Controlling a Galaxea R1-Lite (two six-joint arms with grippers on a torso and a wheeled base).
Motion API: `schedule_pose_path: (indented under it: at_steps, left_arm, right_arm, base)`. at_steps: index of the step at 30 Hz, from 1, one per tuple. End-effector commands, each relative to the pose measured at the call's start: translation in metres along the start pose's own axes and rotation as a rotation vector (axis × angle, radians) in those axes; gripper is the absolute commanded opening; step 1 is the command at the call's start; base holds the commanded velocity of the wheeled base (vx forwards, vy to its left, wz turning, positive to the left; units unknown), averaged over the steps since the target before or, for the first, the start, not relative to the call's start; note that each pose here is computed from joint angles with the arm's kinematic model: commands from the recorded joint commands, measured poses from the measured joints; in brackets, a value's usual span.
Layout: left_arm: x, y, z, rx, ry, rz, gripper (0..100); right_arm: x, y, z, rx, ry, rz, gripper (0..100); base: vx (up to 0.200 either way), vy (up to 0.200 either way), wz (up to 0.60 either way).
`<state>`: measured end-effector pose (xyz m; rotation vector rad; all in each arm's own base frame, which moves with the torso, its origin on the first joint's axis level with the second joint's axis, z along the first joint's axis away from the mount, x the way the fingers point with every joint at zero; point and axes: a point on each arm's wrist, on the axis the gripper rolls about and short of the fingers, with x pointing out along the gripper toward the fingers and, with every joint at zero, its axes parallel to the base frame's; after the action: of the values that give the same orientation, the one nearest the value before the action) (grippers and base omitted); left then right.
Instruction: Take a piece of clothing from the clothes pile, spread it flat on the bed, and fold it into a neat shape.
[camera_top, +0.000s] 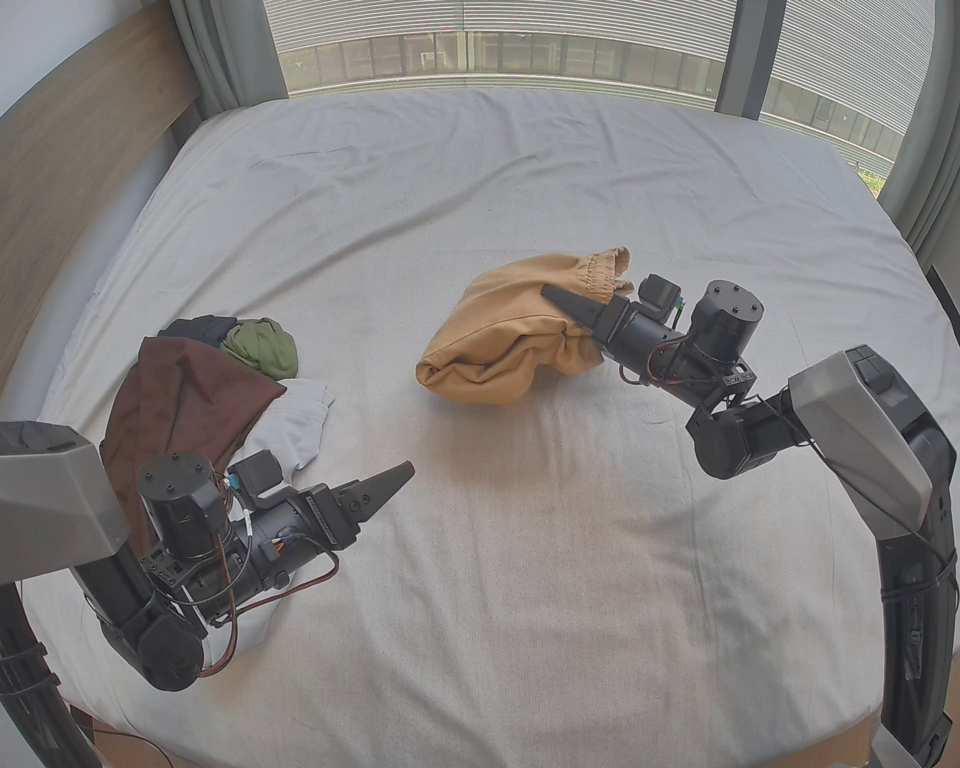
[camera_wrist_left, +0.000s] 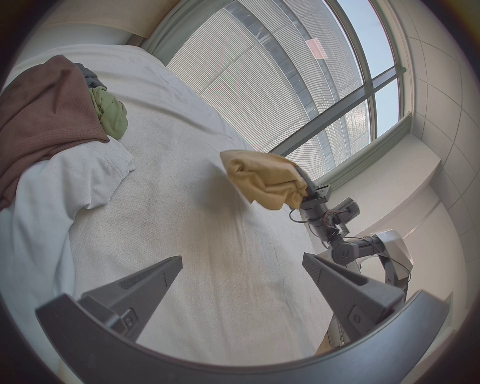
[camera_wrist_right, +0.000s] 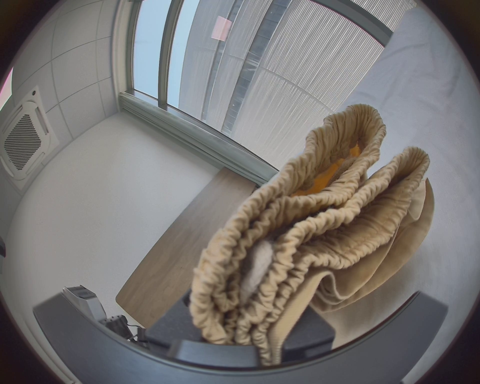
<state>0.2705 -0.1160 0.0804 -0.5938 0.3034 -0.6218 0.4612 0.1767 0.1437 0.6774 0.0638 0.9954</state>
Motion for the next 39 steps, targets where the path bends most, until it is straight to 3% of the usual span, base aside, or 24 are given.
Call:
schedule_pose_path:
  at_steps: [1,2,7,26,27,33,39]
  left_arm:
    - [-0.001,-0.001,0.001,0.001,-0.002,-0.002,100]
    - [-0.002,-0.001,0.001,0.002,-0.006,-0.002,100]
    - [-0.005,-0.005,0.005,0.005,-0.016,-0.013,100]
    - [-0.004,-0.005,0.005,0.005,-0.016,-0.013,100]
    - [-0.004,-0.005,0.005,0.005,-0.016,-0.015,100]
    - [-0.004,-0.005,0.005,0.005,-0.015,-0.015,100]
    - [-0.004,-0.005,0.005,0.006,-0.018,-0.015,100]
  right_arm:
    - [-0.009,-0.032,-0.02,0.03,0.029,-0.062,0]
    - [-0.02,-0.045,-0.022,0.028,0.04,-0.103,0]
    - [-0.041,-0.055,-0.03,0.049,0.073,-0.17,0]
    - [-0.051,-0.057,-0.038,0.017,0.108,-0.206,0]
    - [-0.051,-0.057,-0.038,-0.007,0.105,-0.207,100]
    - [-0.065,-0.062,-0.033,-0.04,0.103,-0.247,100]
    - [-0.082,-0.041,0.008,-0.1,0.039,-0.254,100]
  base:
    - [0.0,0.0,0.0]
    - [0.0,0.0,0.0]
    - [0.0,0.0,0.0]
    - [0.0,0.0,0.0]
    - [0.0,0.0,0.0]
    - [0.0,0.0,0.0]
    - [0.0,0.0,0.0]
